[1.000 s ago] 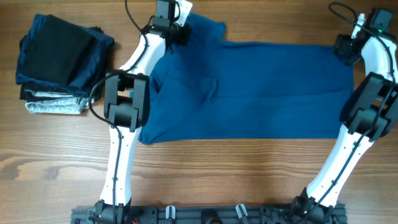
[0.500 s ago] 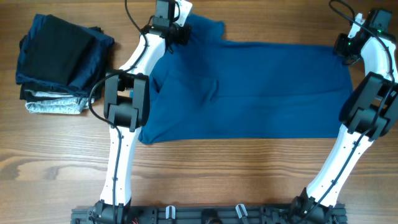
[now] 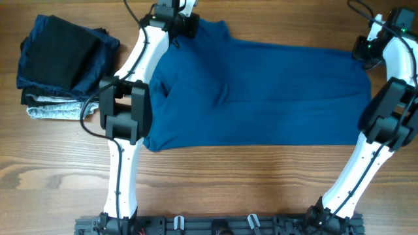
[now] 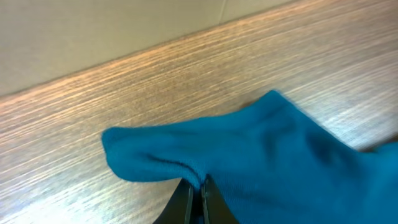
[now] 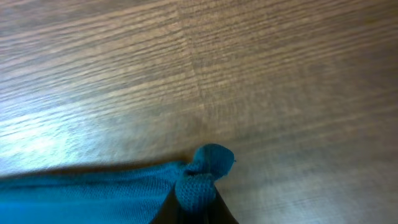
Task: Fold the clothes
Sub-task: 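Fold the top edge down toward the bottom edge with both grippers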
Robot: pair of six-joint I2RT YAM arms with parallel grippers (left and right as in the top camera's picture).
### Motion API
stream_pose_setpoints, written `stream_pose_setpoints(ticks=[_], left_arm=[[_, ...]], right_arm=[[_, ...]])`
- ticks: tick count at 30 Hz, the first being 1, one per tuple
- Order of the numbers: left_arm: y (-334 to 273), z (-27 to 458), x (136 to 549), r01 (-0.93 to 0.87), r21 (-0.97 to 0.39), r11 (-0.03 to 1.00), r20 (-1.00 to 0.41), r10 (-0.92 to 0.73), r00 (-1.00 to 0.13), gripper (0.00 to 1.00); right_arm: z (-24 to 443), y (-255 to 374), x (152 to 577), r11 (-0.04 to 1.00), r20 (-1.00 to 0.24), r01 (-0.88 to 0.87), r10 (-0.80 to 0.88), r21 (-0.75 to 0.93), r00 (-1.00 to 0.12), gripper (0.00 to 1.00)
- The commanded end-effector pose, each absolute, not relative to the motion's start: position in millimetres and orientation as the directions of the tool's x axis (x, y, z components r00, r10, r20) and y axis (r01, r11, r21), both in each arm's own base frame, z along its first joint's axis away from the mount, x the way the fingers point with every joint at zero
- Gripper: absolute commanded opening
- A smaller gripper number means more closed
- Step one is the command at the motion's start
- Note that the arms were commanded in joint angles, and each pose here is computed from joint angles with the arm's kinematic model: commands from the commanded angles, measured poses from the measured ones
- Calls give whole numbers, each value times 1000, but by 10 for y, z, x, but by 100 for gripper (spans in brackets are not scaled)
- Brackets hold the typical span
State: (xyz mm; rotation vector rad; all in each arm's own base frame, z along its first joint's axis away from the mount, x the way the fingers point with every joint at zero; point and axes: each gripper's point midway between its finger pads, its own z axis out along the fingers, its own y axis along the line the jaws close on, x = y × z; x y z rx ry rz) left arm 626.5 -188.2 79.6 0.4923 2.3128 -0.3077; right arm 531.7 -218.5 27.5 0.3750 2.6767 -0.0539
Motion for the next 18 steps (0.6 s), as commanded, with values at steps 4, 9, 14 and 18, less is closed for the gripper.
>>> stream_pose_setpoints(ticks=[4, 9, 14, 18], left_arm=[[-1698, 1262, 5856, 392, -93, 915, -629, 251, -736, 4], [-1531, 1298, 5145, 356, -138, 924, -407, 275, -871, 4], [-1366, 1625, 4499, 284, -171, 943, -246, 238, -940, 4], [-1278, 1461, 4077, 181, -183, 966, -44, 176, -983, 4]], right_arm=[[904, -2081, 4983, 963, -391, 269, 252, 10, -885, 4], [800, -1935, 4626, 962, -240, 272, 271, 31, -932, 4], [740, -1917, 4232, 958, -92, 282, 285, 46, -954, 4], [733, -1952, 3921, 941, 16, 333, 333, 63, -943, 4]])
